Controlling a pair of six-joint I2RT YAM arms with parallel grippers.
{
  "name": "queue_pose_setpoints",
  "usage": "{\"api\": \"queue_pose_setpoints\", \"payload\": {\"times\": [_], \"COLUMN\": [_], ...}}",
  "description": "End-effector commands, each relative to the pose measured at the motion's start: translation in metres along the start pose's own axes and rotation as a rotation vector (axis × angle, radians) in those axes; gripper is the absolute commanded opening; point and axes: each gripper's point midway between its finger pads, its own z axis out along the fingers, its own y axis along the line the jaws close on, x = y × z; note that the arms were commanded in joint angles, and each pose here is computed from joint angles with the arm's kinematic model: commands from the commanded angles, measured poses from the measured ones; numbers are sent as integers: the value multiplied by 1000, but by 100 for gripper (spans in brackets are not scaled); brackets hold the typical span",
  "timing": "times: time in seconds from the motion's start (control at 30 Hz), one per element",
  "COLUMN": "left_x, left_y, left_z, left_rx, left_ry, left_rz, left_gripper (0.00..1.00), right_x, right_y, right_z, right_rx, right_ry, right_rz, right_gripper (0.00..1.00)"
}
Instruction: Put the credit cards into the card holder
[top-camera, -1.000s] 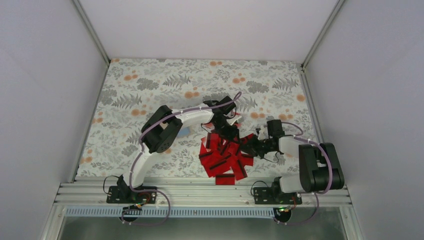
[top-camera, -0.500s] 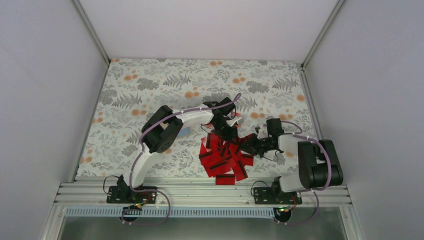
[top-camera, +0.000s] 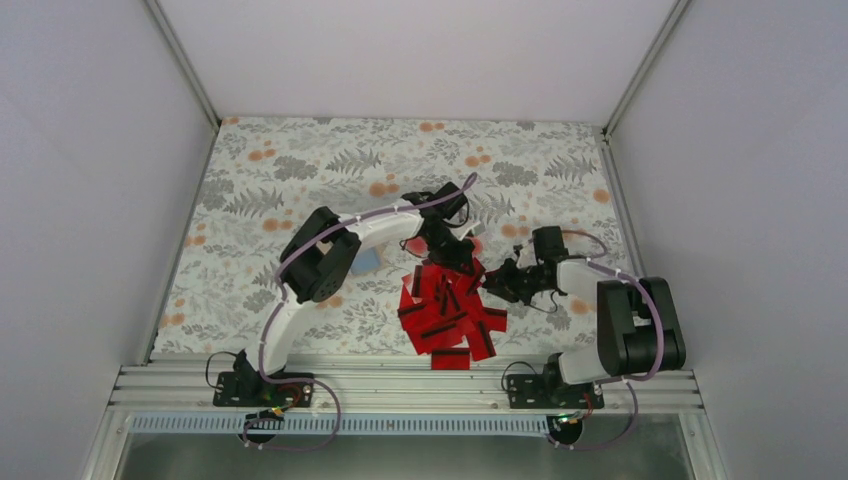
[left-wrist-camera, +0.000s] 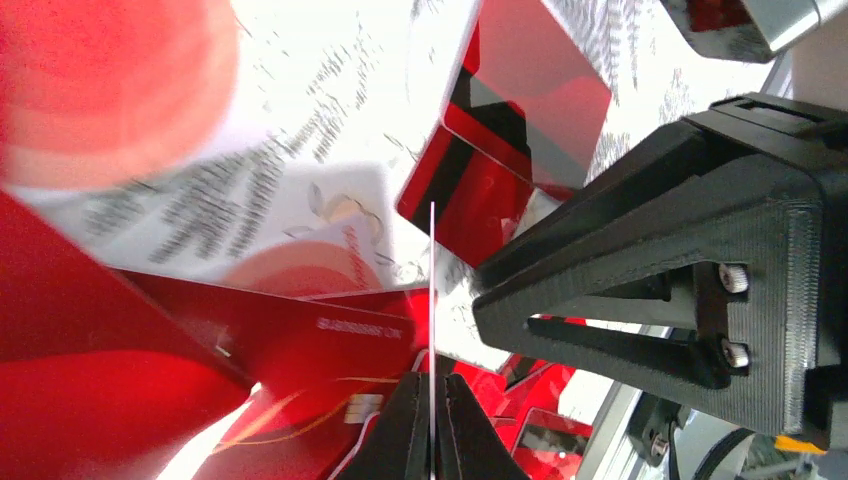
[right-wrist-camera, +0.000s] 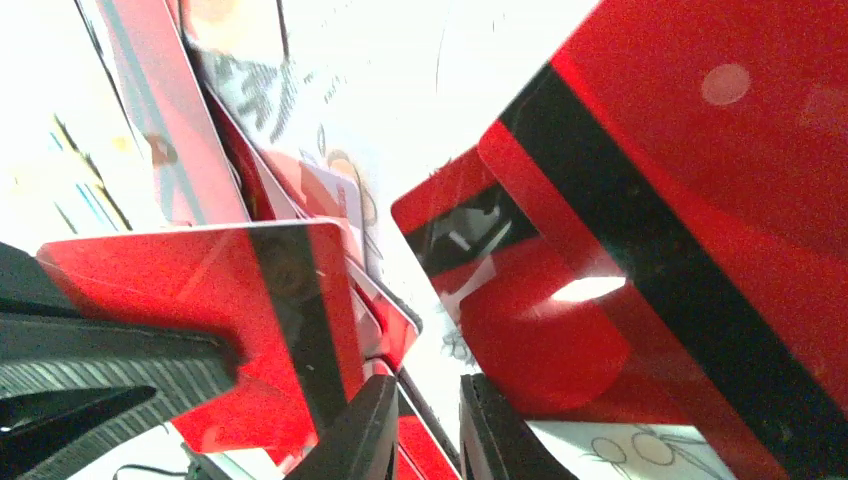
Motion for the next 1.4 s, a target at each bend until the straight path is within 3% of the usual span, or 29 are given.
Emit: {"api": "queue_pose_setpoints", "payload": {"times": [0.0,0.33,0.5,0.9,1.37], "left_x": [-29,-56,-50,47,139], "left_y": [-8,-27,-17,50,135], "left_z": [-39,-118,-169,-257,-272], "left_rx": [-9,33,24,14,-52], "left_ry": [-95,-235,-320,-464,-590], "left_rz": [7,14,-30,-191,-479], "left_gripper": [2,2,2,2,2], "right_x": [-21,-51,-55,-40,17], "right_y": [6,75,113,200,274], "right_z": [-16,-54,-67,-53,35], "right_rx": [85,-11,-131,-284,-259], "right_ry": [-73,-142,-139,-32,196], "right_rz": [-43,-131,-194,-399,-619], "right_gripper": [19,44,50,54,52]}}
